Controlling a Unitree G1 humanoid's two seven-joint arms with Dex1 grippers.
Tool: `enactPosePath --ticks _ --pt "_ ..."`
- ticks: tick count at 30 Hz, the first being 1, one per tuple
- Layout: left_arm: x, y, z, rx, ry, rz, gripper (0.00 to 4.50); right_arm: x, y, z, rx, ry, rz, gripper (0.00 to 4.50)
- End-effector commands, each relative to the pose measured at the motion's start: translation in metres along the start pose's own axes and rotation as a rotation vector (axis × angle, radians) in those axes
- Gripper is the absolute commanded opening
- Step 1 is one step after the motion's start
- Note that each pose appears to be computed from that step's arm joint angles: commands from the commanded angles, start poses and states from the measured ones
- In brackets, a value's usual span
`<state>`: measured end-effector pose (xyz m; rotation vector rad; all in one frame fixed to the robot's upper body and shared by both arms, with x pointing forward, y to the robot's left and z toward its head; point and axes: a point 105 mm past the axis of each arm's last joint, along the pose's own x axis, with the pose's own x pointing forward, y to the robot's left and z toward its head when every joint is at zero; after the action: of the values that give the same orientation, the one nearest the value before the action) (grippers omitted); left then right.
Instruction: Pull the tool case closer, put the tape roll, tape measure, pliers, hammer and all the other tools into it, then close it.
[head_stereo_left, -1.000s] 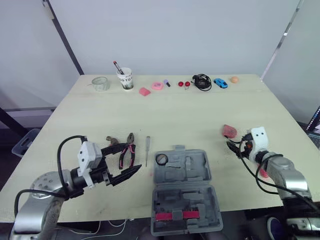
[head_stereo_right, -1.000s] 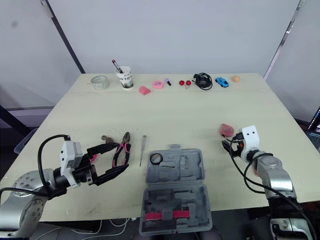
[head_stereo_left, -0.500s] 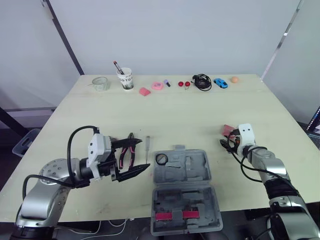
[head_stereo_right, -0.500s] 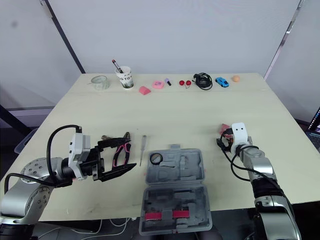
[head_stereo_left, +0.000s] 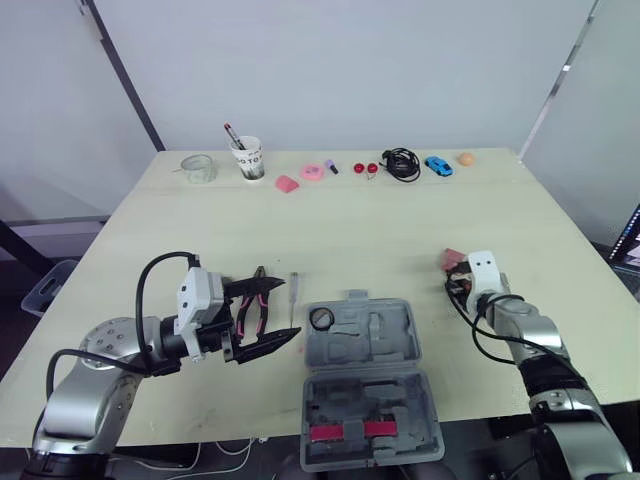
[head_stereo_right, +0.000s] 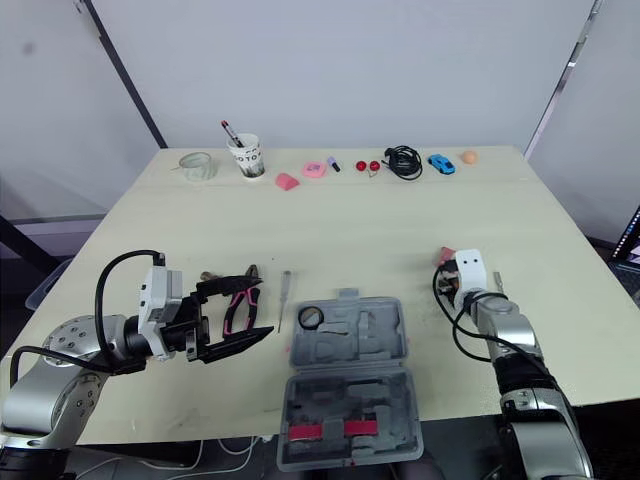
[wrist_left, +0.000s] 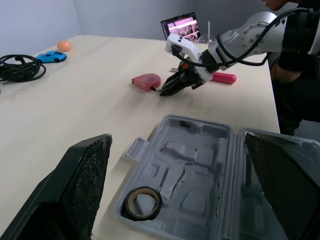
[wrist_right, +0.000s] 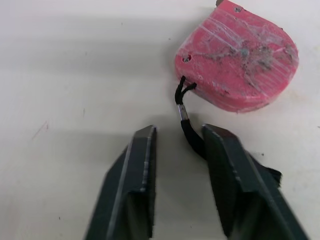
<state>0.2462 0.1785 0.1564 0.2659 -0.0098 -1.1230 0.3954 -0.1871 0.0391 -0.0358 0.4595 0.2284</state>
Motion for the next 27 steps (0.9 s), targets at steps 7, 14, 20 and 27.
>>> enactPosePath --ticks 7,14,20,27 --pt "0.002 -0.004 0.006 0.033 -0.005 -0.018 4.5 0.006 0.004 0.014 -0.004 -0.041 -0.004 1.46" --pt "0.005 -0.003 0.009 0.035 -0.027 -0.017 4.5 0.012 0.005 0.013 0.017 -0.036 -0.005 1.18" --pt "0.009 -0.004 0.017 0.023 -0.071 -0.027 4.5 0.012 0.003 0.009 0.025 -0.028 -0.011 0.03" --pt "0.011 -0.005 0.019 0.026 -0.073 -0.038 4.5 0.009 0.002 0.001 0.039 -0.016 -0.015 0.03"
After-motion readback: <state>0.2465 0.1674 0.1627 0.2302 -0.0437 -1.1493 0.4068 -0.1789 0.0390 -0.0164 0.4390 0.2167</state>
